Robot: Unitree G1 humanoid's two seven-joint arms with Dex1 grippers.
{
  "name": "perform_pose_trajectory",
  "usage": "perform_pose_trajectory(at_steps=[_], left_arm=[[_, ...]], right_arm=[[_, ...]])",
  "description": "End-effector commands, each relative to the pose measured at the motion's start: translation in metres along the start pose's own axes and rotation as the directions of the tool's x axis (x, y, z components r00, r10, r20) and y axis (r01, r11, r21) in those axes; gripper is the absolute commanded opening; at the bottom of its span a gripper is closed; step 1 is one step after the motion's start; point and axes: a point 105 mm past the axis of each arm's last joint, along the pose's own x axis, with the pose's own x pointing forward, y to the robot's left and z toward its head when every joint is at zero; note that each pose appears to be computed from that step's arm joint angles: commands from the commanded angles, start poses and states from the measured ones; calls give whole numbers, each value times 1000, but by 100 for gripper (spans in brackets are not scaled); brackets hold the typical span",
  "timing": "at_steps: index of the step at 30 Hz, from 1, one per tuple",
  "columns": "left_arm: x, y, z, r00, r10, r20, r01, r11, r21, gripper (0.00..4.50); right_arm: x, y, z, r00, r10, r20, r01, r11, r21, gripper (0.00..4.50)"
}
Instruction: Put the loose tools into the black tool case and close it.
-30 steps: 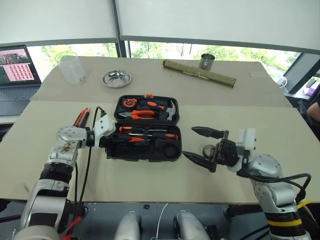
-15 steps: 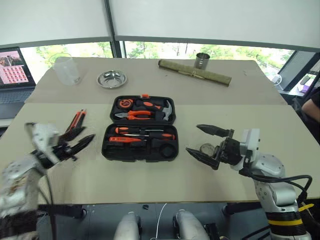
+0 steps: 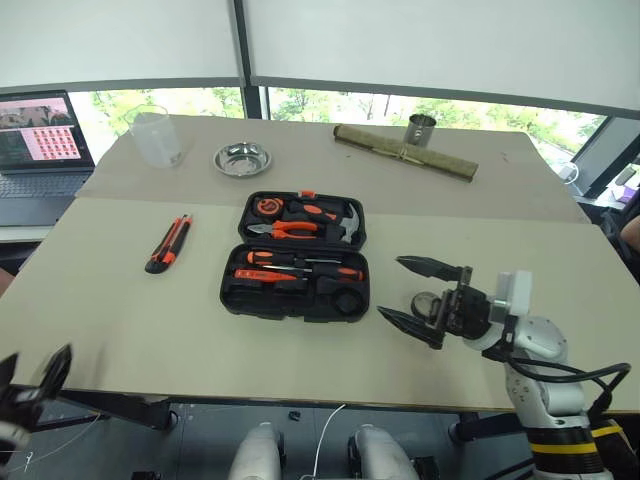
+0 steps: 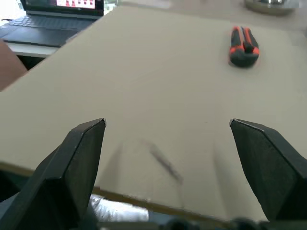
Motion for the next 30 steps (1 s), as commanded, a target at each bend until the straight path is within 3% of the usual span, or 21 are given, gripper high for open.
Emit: perform_pose_trajectory(at_steps=[1, 4, 9, 13, 17, 20, 25, 28, 30], left_arm=[[48, -30, 32, 995, -99, -26, 101, 989, 107, 447], [86, -48, 46, 990, -132, -53, 137, 985, 106, 447], [155, -65, 47, 975, -152, -164, 174, 976, 132, 447], [184, -60, 48, 979, -102, -178, 132, 978, 164, 447], [200, -75, 28, 948, -195, -250, 223, 971, 91, 447], [206, -85, 20, 934, -237, -269, 278, 953, 125, 368], [204, -87, 9, 917, -261, -303, 297, 952, 78, 172], [199, -80, 7, 917, -262, -302, 288, 956, 45, 172], [198, -80, 23, 933, -293, -208, 316, 945, 86, 172]], right_arm=[[17, 2, 19, 998, 22, 64, -17, 997, -73, 450], [21, 1, 19, 998, 16, 67, -11, 998, -65, 450], [26, 0, 14, 998, 38, 57, -35, 998, -49, 450], [28, -3, 13, 998, 39, 56, -36, 998, -50, 450], [26, -5, 13, 998, 35, 53, -33, 999, -34, 450], [25, -6, 13, 998, 35, 54, -33, 999, -38, 450], [26, -6, 16, 998, 36, 60, -34, 999, -37, 450], [26, -5, 16, 997, 30, 68, -28, 999, -36, 450], [25, -6, 17, 997, 18, 73, -16, 999, -36, 450]])
